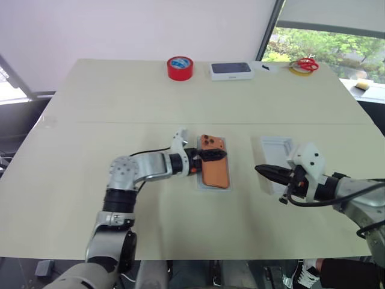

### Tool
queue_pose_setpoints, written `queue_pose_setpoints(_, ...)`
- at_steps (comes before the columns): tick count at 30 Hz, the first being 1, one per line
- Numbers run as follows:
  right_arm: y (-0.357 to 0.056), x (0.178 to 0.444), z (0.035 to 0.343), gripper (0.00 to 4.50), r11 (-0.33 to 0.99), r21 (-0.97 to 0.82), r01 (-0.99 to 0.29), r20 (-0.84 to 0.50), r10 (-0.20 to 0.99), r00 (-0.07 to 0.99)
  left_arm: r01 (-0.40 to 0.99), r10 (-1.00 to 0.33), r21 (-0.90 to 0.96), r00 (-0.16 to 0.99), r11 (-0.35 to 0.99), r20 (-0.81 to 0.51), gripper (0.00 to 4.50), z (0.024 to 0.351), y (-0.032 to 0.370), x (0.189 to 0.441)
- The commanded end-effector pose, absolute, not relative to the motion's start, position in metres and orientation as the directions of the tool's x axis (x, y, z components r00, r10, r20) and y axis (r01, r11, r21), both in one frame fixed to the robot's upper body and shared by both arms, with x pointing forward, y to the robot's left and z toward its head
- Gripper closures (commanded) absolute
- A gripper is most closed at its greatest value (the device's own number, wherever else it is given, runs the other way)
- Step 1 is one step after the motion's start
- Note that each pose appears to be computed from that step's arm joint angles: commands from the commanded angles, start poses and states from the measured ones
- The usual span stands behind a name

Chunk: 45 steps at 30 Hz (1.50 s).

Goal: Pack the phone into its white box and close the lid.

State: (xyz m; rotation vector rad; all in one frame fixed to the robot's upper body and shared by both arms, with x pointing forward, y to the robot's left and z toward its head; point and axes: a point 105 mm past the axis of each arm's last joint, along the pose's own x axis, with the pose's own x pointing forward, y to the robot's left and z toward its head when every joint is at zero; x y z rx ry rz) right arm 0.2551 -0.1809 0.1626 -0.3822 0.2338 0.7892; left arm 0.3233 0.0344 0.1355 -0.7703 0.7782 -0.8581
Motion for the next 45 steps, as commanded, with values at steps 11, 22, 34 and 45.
queue_pose_setpoints(11,-0.164,0.3,0.127,4.5,0.662,-0.355,-0.66,-0.474,0.481,0.737,0.665,-0.671,-0.219,0.561,0.714,-0.486,2.57,0.127,0.087,0.329)
queue_pose_setpoints(22,-0.127,0.312,0.116,4.5,0.624,-0.377,-0.685,-0.508,0.479,0.716,0.825,-0.735,-0.122,0.411,0.551,-0.539,4.47,0.103,0.035,0.316)
queue_pose_setpoints(34,-0.171,0.284,0.117,4.5,0.639,-0.385,-0.666,-0.572,0.4,0.716,0.921,-0.887,-0.273,0.135,0.277,-0.442,4.47,0.122,-0.05,0.292)
queue_pose_setpoints(45,-0.219,0.243,0.109,4.5,0.707,-0.383,-0.594,-0.639,0.261,0.723,0.911,-0.902,-0.349,0.051,0.218,-0.428,4.47,0.114,-0.096,0.282)
